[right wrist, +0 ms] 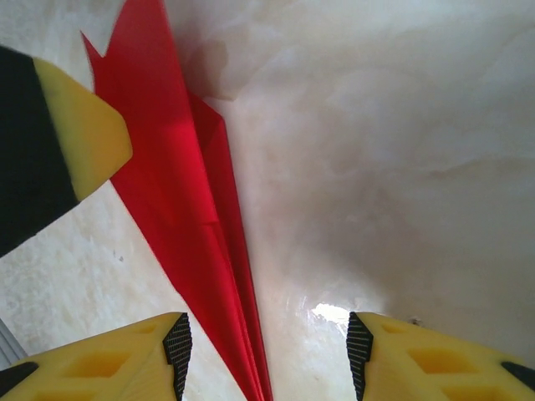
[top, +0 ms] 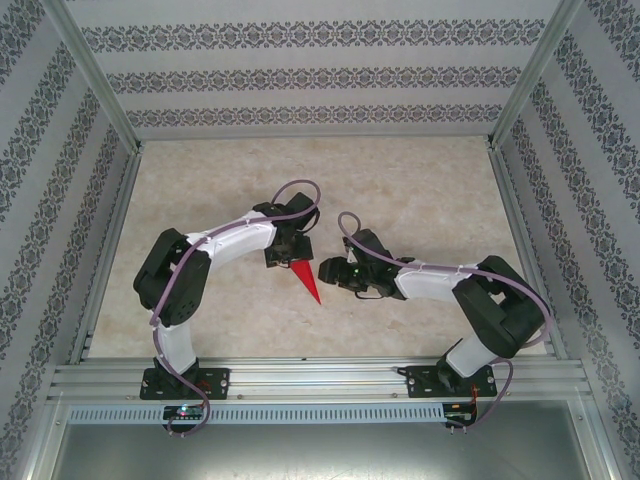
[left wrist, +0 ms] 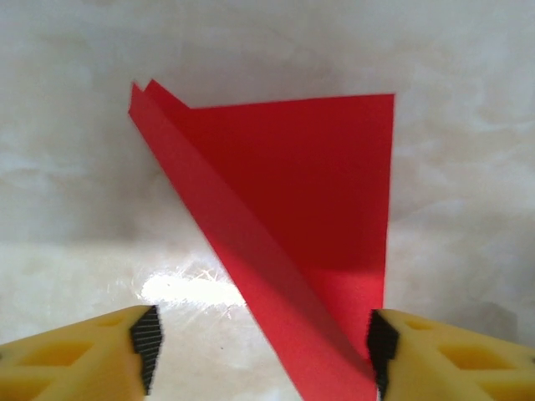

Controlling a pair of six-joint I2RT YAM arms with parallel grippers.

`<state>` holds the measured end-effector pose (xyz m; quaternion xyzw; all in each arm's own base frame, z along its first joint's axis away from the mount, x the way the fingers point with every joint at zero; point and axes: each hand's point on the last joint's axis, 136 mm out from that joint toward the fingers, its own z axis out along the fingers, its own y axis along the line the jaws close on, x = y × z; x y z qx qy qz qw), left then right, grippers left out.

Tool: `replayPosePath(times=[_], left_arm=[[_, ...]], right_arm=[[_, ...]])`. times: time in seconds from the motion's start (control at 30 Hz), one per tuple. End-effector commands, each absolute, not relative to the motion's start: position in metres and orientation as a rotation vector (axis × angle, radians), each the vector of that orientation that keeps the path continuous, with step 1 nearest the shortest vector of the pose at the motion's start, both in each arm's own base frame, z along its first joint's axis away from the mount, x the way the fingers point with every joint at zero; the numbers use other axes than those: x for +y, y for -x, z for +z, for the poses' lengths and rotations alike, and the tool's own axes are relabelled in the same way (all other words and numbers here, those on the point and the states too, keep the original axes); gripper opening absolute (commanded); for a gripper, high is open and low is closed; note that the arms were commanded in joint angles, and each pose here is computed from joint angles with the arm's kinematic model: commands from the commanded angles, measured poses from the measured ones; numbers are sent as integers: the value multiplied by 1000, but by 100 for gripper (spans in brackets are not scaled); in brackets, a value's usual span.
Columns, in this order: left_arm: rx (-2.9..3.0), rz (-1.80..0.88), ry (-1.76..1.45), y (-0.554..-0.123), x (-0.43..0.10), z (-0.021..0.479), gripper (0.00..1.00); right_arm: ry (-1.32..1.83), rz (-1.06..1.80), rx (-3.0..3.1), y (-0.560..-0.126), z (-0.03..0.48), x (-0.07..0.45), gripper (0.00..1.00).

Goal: Fold a paper plane with a square sheet of paper (pick it up from the middle)
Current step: Turn over the paper plane at the center of the table.

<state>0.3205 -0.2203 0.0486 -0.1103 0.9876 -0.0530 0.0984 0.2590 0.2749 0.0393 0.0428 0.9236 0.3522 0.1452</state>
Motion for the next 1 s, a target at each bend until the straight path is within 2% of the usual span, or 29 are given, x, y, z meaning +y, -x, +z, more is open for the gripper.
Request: replayPosePath(times=[0.0, 0.17, 0.53, 0.97], left_arm=[[2924, -150, 347, -310, -206, 52, 62], [2875, -146, 381, -302, -192, 59, 49], [2883, -105, 384, -296, -183, 55, 29], [2891, -93, 383, -294, -179, 52, 27]], right_arm=[[-66, 1066, 2651, -261, 44, 289, 55], [0, 1106, 2654, -262, 46, 302, 55], [108, 1154, 2669, -264, 43, 325, 55], [235, 1192, 2682, -258, 41, 340, 54]])
